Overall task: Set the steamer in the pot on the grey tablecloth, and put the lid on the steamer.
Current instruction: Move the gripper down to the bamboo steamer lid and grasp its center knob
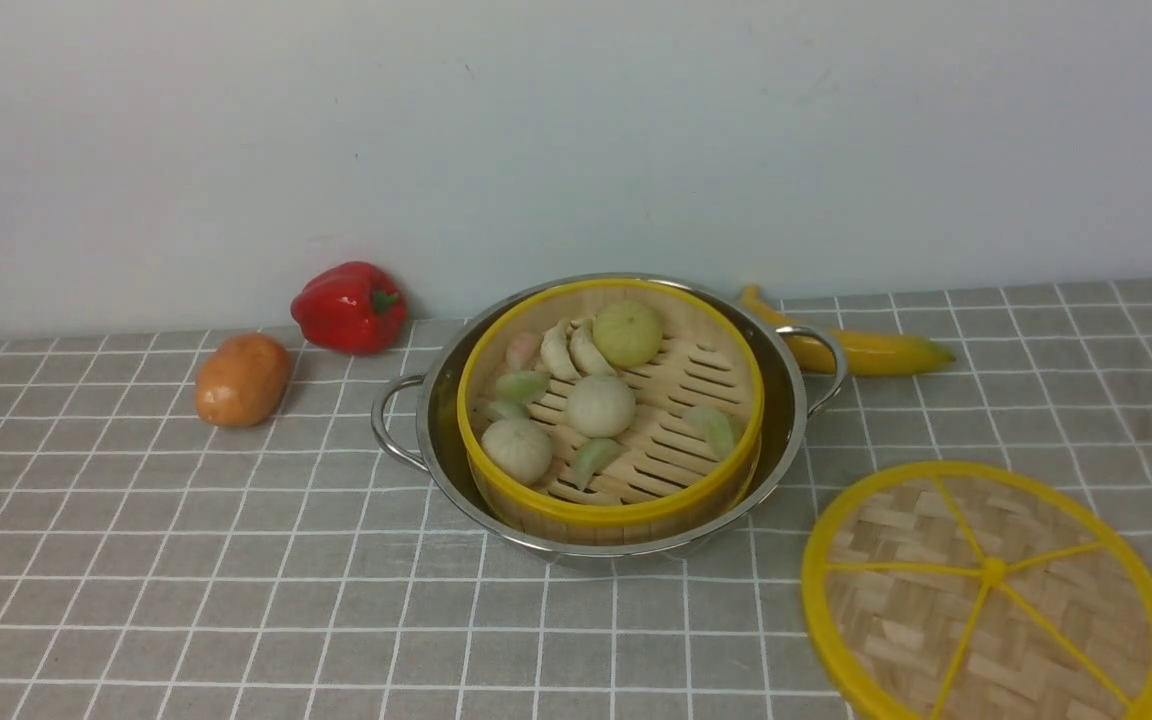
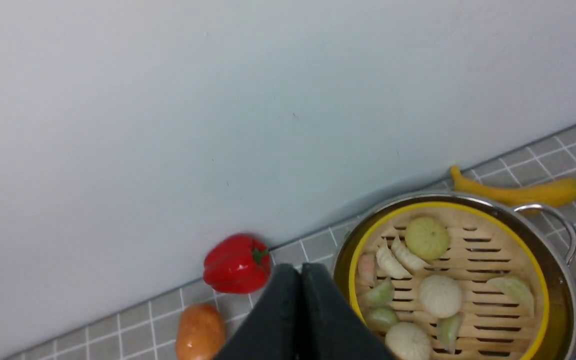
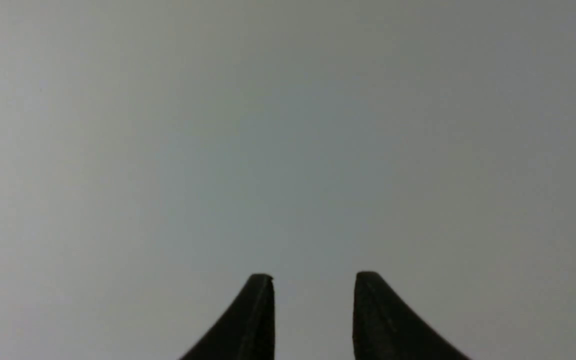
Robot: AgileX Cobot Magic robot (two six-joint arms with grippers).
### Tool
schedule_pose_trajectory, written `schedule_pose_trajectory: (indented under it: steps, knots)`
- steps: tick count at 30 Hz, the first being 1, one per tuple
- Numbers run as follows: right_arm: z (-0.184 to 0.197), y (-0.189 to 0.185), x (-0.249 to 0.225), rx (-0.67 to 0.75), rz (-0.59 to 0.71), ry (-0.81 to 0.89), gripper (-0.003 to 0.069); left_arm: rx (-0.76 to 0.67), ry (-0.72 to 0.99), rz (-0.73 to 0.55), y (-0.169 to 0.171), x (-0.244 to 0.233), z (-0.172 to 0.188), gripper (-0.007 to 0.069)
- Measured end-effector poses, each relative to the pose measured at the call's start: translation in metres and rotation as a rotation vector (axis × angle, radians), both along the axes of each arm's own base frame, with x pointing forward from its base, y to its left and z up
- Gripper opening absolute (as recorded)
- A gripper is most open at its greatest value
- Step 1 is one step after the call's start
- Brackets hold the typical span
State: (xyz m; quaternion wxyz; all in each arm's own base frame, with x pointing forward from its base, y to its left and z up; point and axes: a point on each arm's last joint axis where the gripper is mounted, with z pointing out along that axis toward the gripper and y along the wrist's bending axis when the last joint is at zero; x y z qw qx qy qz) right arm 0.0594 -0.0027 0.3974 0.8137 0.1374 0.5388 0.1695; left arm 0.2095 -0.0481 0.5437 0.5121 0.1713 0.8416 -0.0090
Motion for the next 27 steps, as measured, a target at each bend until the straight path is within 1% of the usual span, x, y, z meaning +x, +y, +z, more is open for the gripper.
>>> schedule_pose_trajectory:
  steps: [1, 2, 4, 6, 7, 8, 10, 11, 12, 13, 15, 18, 21, 22, 24, 25, 27]
  knots:
    - [0.014, 0.0, 0.012, -0.042, -0.013, 0.065, 0.0243, 0.007, -0.026, -0.006, 0.004, -0.017, 0.003, -0.0022]
    - [0.016, 0.0, 0.015, -0.049, -0.016, 0.077, 0.0243, 0.009, -0.034, -0.008, 0.005, -0.021, 0.003, -0.0022]
    - [0.027, -0.002, 0.05, -0.099, -0.03, 0.288, 0.0243, 0.014, -0.077, -0.016, 0.011, -0.049, -0.002, -0.0022]
    - [0.028, -0.003, 0.075, -0.126, -0.026, 0.454, 0.0243, 0.013, -0.116, -0.018, 0.016, -0.069, -0.012, -0.0022]
    - [0.025, -0.003, 0.081, -0.126, -0.021, 0.499, 0.0243, 0.01, -0.132, -0.019, 0.017, -0.073, -0.01, -0.0022]
    - [0.026, -0.003, 0.097, -0.151, -0.002, 0.603, 0.0243, 0.011, -0.151, -0.02, 0.02, -0.087, -0.021, -0.0022]
    - [0.015, 0.001, 0.129, -0.198, 0.074, 0.807, 0.0243, 0.01, -0.161, -0.02, 0.024, -0.104, -0.047, -0.0022]
    - [0.016, 0.002, 0.128, -0.204, 0.081, 0.812, 0.0243, 0.01, -0.161, -0.02, 0.025, -0.106, -0.047, -0.0022]
    - [0.008, 0.006, 0.146, -0.23, 0.156, 0.919, 0.0243, 0.005, -0.17, -0.021, 0.027, -0.116, -0.065, -0.0022]
    - [0.001, 0.009, 0.159, -0.24, 0.215, 0.986, 0.0243, 0.0, -0.182, -0.02, 0.029, -0.125, -0.074, -0.0022]
    - [-0.013, 0.016, 0.182, -0.23, 0.334, 1.1, 0.0243, -0.016, -0.186, -0.023, 0.031, -0.137, -0.099, -0.0022]
    - [-0.039, 0.024, 0.211, -0.181, 0.476, 1.26, 0.0243, -0.027, -0.18, -0.028, 0.033, -0.15, -0.137, -0.0022]
    - [-0.072, 0.027, 0.231, -0.151, 0.558, 1.44, 0.0242, -0.03, -0.17, -0.027, 0.036, -0.161, -0.171, -0.0022]
    - [-0.077, 0.028, 0.233, -0.151, 0.564, 1.461, 0.0242, -0.031, -0.168, -0.027, 0.036, -0.161, -0.173, -0.0022]
    - [-0.093, 0.032, 0.241, -0.171, 0.581, 1.535, 0.0242, -0.029, -0.156, -0.026, 0.037, -0.166, -0.193, -0.0022]
    - [-0.106, 0.038, 0.246, -0.214, 0.591, 1.585, 0.0242, -0.031, -0.161, -0.026, 0.038, -0.171, -0.204, -0.0022]
    - [-0.119, 0.059, 0.249, -0.314, 0.612, 1.627, 0.0242, -0.029, -0.149, -0.026, 0.039, -0.174, -0.219, -0.0022]
